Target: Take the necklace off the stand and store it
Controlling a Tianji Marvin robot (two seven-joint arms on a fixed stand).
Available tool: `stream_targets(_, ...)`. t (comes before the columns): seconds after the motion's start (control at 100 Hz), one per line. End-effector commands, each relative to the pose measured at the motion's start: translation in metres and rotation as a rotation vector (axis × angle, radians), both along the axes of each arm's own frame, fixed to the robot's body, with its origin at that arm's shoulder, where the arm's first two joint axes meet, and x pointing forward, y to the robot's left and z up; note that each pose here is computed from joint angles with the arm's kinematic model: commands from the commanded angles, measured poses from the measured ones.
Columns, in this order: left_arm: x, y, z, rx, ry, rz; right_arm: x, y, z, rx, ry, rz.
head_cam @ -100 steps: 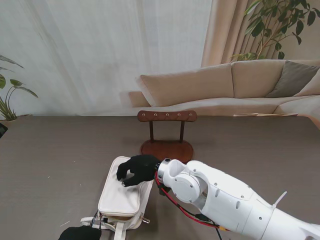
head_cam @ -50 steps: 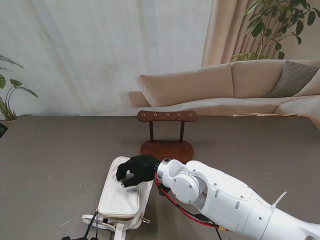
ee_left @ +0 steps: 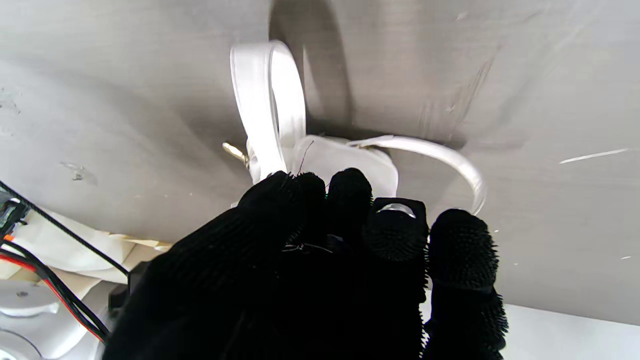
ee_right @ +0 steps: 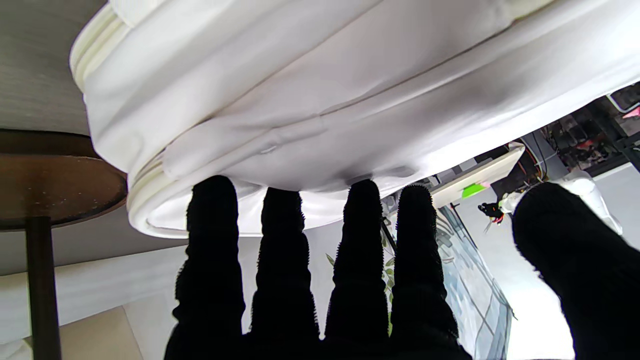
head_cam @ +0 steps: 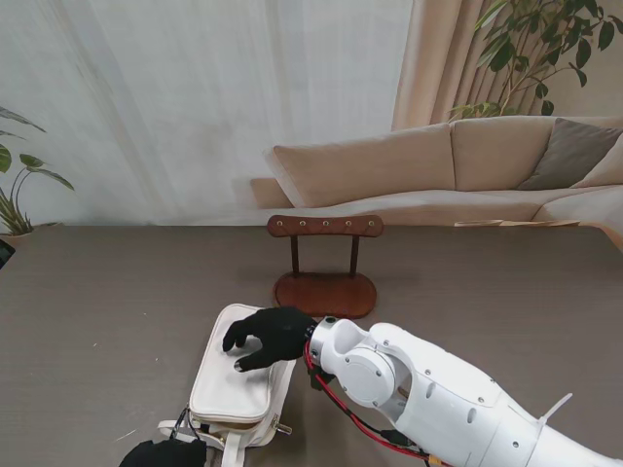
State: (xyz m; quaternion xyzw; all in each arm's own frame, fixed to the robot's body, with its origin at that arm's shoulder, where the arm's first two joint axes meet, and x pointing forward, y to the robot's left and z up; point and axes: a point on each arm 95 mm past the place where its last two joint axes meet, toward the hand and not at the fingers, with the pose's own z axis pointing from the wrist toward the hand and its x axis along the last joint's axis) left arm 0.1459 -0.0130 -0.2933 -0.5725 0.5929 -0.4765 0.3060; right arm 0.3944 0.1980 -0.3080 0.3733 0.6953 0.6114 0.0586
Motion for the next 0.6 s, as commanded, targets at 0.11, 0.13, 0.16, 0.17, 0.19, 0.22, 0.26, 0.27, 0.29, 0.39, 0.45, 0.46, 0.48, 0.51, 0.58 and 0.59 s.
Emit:
stream_targets(0.11, 0.013, -0.003, 0.012, -0.036, -0.009, -0.012, -0.020, -0.003, -0.013, 0.010, 0.052, -0.005)
stream_targets(0.13, 0.014, -0.003, 0.012, -0.039, -0.009, -0.013, -0.021, -0.004, -0.011, 0.019, 0.051, -0.008)
stream_targets(0.16, 0.016, -0.003, 0.012, -0.044, -0.007, -0.012, -0.021, -0.004, -0.008, 0.032, 0.050, -0.014)
stream_targets(0.17, 0.016, -0.003, 0.012, -0.045, -0.006, -0.012, -0.022, -0.005, -0.007, 0.036, 0.049, -0.016)
stream_targets(0.19, 0.017, -0.003, 0.012, -0.049, -0.005, -0.012, -0.022, -0.005, -0.005, 0.046, 0.047, -0.020)
stream_targets(0.22, 0.017, -0.002, 0.012, -0.053, -0.004, -0.012, -0.022, -0.006, -0.002, 0.060, 0.045, -0.026)
stream_targets(0.26, 0.018, -0.002, 0.011, -0.058, -0.002, -0.012, -0.023, -0.006, 0.002, 0.076, 0.042, -0.034)
stream_targets(0.27, 0.019, -0.002, 0.011, -0.059, -0.001, -0.012, -0.023, -0.007, 0.003, 0.079, 0.041, -0.036)
stream_targets(0.29, 0.019, -0.002, 0.011, -0.061, 0.000, -0.012, -0.023, -0.007, 0.006, 0.088, 0.037, -0.041)
stream_targets(0.39, 0.021, -0.002, 0.010, -0.069, 0.011, -0.012, -0.021, -0.009, 0.017, 0.126, 0.027, -0.068)
stream_targets(0.45, 0.022, -0.002, 0.010, -0.074, 0.018, -0.012, -0.019, -0.009, 0.023, 0.141, 0.016, -0.082)
stream_targets(0.46, 0.023, -0.002, 0.010, -0.075, 0.019, -0.012, -0.019, -0.009, 0.024, 0.142, 0.013, -0.084)
stream_targets(0.48, 0.023, -0.002, 0.009, -0.076, 0.021, -0.012, -0.017, -0.009, 0.026, 0.144, 0.007, -0.088)
stream_targets(0.51, 0.024, -0.002, 0.009, -0.077, 0.024, -0.011, -0.016, -0.009, 0.029, 0.147, 0.000, -0.097)
stream_targets(0.58, 0.025, -0.002, 0.008, -0.081, 0.030, -0.009, -0.010, -0.010, 0.034, 0.153, -0.016, -0.122)
stream_targets(0.59, 0.025, -0.002, 0.008, -0.082, 0.031, -0.009, -0.009, -0.010, 0.035, 0.153, -0.020, -0.126)
